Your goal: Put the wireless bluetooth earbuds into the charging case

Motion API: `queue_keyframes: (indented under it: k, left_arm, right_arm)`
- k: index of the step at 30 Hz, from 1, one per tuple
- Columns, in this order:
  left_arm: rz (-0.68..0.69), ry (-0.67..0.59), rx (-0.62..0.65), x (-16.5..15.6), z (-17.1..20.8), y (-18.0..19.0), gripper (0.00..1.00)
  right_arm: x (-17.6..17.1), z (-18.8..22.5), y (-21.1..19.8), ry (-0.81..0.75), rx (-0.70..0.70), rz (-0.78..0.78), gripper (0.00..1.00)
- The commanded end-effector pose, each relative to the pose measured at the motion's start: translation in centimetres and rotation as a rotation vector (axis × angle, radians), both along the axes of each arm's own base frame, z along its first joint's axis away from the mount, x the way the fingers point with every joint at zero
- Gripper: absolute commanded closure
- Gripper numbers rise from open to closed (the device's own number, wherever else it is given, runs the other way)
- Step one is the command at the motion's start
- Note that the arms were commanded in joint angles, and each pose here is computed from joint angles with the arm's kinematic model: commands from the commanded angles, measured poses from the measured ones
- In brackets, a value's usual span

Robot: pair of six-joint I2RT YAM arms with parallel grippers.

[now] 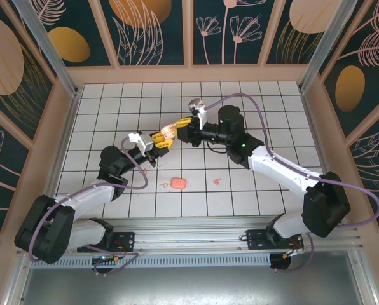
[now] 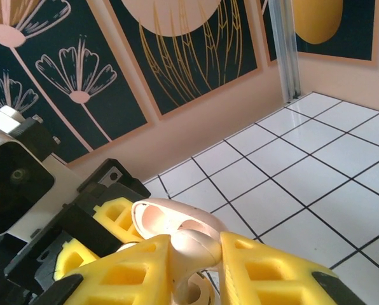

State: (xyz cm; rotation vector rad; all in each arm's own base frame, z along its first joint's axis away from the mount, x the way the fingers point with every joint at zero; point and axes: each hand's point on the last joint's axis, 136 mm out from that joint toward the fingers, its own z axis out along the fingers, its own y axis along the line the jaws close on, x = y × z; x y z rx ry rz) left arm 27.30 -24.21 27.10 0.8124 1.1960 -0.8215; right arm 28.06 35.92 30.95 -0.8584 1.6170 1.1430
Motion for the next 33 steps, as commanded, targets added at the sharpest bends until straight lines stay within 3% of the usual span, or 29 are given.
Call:
queue_keyframes:
  k: [1, 14, 33]
  left_arm:
    - [-0.016, -0.107, -0.068, -1.0, 3.9, 0.1, 0.96]
    - [-0.009, -0.116, -0.068, -1.0, 4.1, 0.2, 0.96]
    - [0.015, -0.083, -0.026, -0.7, 2.5, 0.3, 0.96]
  right_arm:
    - [0.2, -2.3, 0.2, 0.0, -0.098, -0.032, 0.76]
    - [-0.1, -3.5, -0.1, -0.036, -0.205, -0.065, 0.72]
    - [-1.8, 2.4, -1.1, -0.073, -0.008, -0.006, 0.46]
